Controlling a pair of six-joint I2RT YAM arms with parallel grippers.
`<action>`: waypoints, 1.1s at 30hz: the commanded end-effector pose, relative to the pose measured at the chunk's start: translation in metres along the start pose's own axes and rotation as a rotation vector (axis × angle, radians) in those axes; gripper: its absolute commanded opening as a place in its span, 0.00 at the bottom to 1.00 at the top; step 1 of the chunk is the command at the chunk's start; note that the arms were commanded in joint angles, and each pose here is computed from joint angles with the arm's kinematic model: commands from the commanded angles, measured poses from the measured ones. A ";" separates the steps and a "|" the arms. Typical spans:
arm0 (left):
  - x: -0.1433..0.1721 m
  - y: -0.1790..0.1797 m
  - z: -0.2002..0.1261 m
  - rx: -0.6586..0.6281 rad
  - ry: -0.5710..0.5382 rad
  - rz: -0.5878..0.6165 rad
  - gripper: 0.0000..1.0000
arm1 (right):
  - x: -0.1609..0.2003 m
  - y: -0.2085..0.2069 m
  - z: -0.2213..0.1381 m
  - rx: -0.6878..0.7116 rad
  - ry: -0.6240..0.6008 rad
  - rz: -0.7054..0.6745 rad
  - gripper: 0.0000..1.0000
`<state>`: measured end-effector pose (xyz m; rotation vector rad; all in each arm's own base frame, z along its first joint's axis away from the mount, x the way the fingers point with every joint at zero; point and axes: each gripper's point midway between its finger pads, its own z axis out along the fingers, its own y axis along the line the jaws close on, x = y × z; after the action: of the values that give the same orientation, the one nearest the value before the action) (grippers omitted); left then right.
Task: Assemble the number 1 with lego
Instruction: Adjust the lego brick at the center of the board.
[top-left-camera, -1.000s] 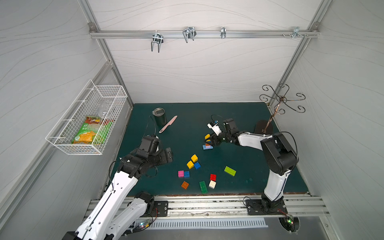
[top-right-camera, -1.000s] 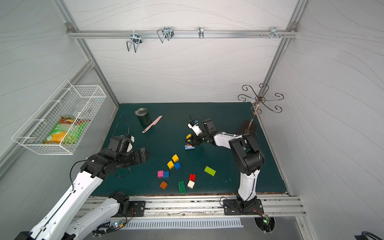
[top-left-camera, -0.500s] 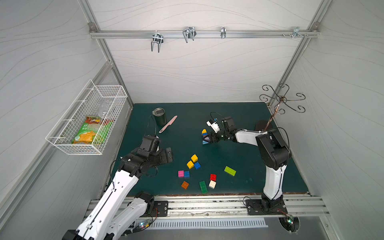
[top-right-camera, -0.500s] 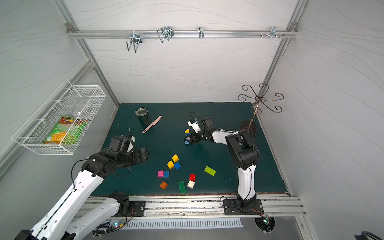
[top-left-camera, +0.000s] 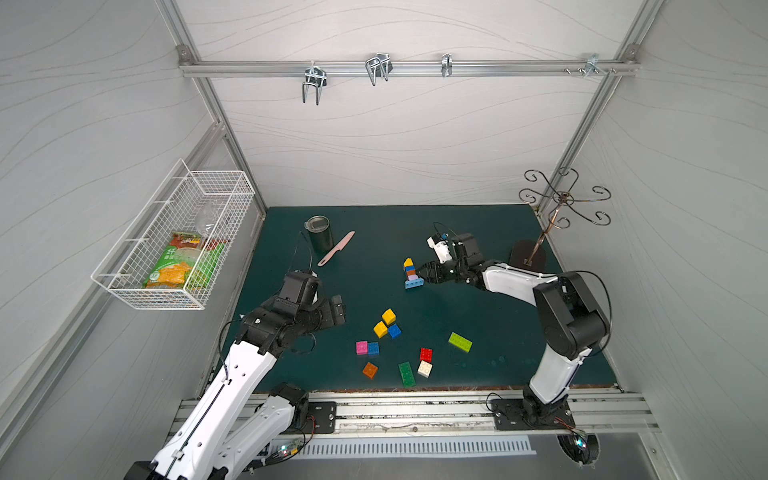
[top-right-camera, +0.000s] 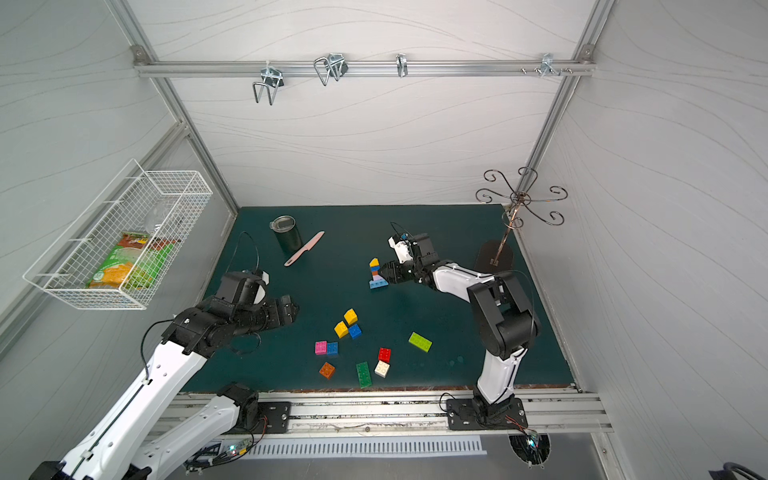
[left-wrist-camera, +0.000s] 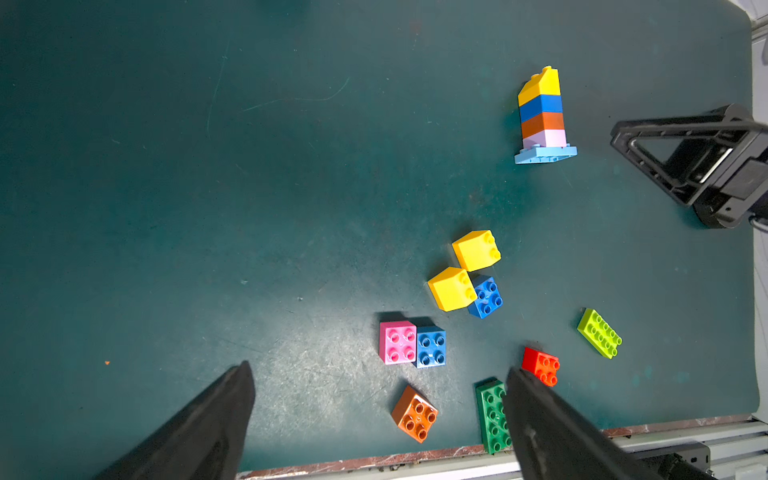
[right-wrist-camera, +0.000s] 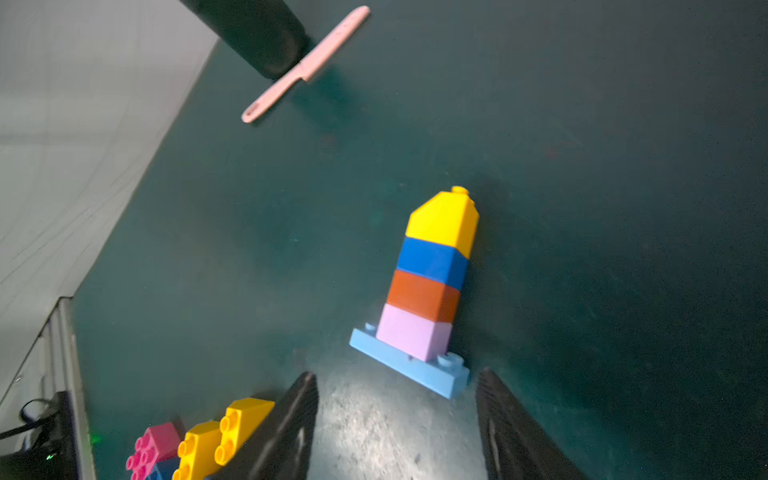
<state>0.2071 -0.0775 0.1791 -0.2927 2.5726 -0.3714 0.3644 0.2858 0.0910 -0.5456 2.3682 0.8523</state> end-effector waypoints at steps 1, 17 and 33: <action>-0.008 -0.004 -0.008 0.014 -0.034 -0.002 0.97 | 0.035 0.003 -0.009 0.176 0.120 0.099 0.62; -0.008 -0.007 -0.016 0.047 -0.064 0.004 0.90 | 0.127 0.073 -0.059 0.379 0.396 0.214 0.67; -0.009 -0.009 -0.021 0.070 -0.084 0.006 0.89 | 0.171 0.051 -0.128 0.547 0.332 0.428 0.91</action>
<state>0.2024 -0.0765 0.1925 -0.2831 2.5092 -0.4084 0.1665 0.2461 0.0948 -0.2277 2.8854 0.2850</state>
